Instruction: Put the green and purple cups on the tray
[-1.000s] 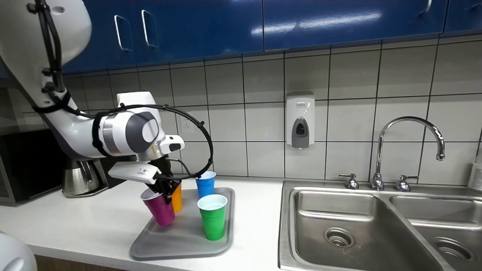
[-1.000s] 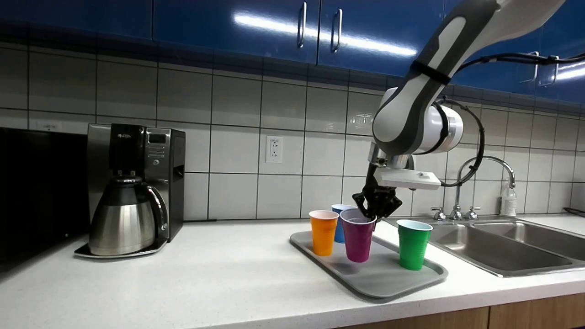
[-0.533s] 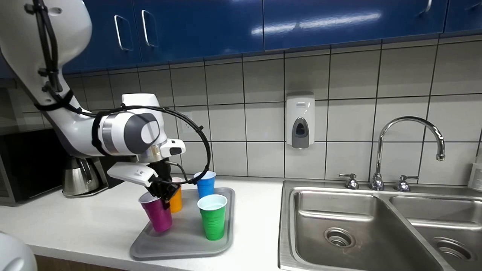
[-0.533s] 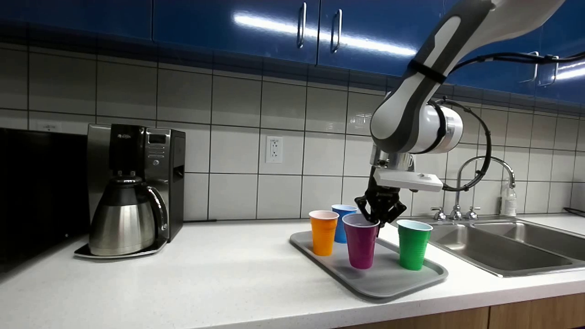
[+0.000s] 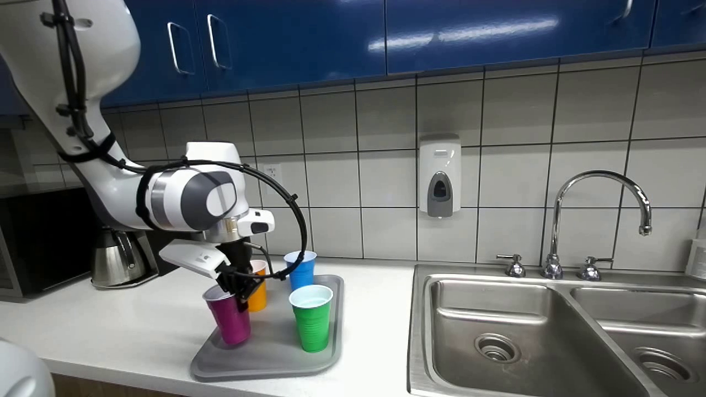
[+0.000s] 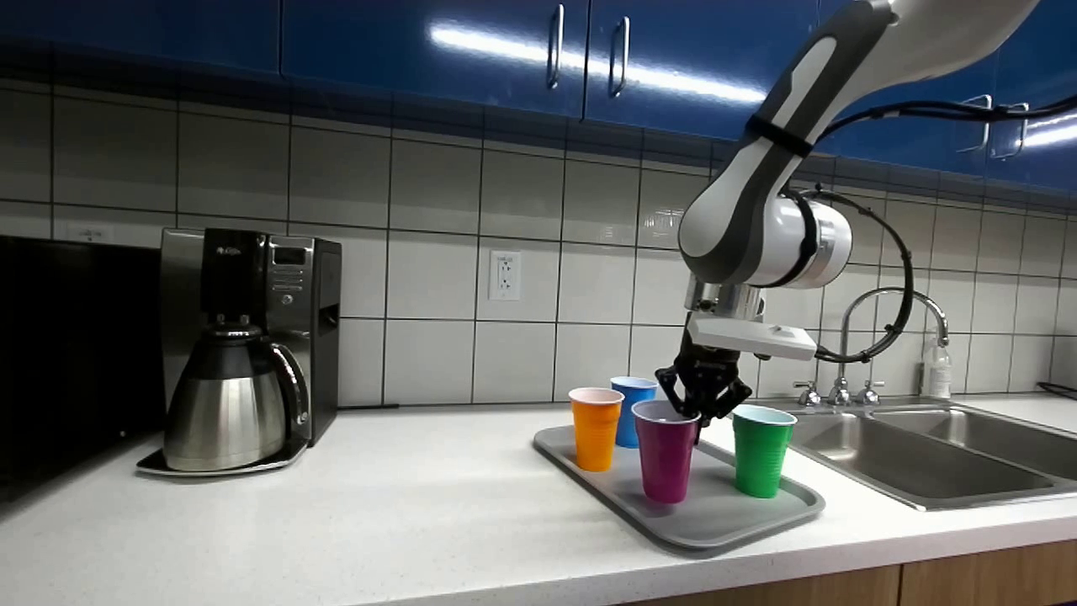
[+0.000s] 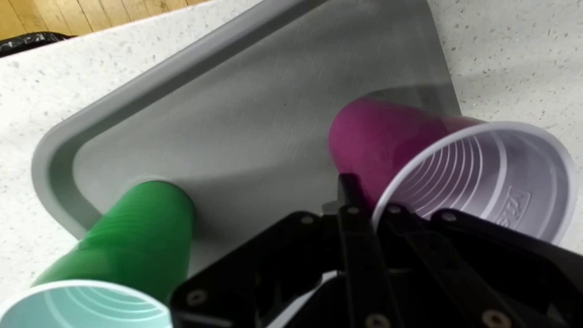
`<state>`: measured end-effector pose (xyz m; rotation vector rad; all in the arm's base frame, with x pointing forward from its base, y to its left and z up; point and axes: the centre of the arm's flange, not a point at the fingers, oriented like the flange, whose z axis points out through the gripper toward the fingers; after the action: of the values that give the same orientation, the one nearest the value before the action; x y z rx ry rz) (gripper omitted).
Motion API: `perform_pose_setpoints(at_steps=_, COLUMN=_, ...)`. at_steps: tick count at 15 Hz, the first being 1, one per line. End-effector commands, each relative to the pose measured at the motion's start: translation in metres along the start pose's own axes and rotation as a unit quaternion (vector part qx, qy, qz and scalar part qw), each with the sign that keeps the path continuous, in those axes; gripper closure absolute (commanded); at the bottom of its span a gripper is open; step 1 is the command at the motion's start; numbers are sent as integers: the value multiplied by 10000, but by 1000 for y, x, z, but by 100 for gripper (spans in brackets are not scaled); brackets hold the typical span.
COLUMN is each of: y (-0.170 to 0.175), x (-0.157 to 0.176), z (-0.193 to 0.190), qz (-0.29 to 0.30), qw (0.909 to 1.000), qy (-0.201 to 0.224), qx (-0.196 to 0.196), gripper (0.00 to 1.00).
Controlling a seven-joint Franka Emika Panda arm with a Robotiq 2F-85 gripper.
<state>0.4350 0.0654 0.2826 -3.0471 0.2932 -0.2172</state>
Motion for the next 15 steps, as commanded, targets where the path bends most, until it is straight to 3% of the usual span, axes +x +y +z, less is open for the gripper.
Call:
perform_pose_setpoints(at_steps=1, y=1, x=2, z=2, qz=-10, qw=9999, qy=-78, qx=128, gripper=99)
perform_pose_setpoints(at_steps=10, y=5, x=-1, z=9, qz=-89, qw=9996, qy=-160, qx=200, gripper=99)
perform_pose_setpoints(at_steps=11, y=5, x=-1, z=9, qz=-106, qw=9996, qy=-187, qx=191, gripper=79)
perform_pose_setpoints(at_steps=15, y=5, x=-1, z=8, qz=-151, qw=9996, qy=-179, qx=172, gripper=50)
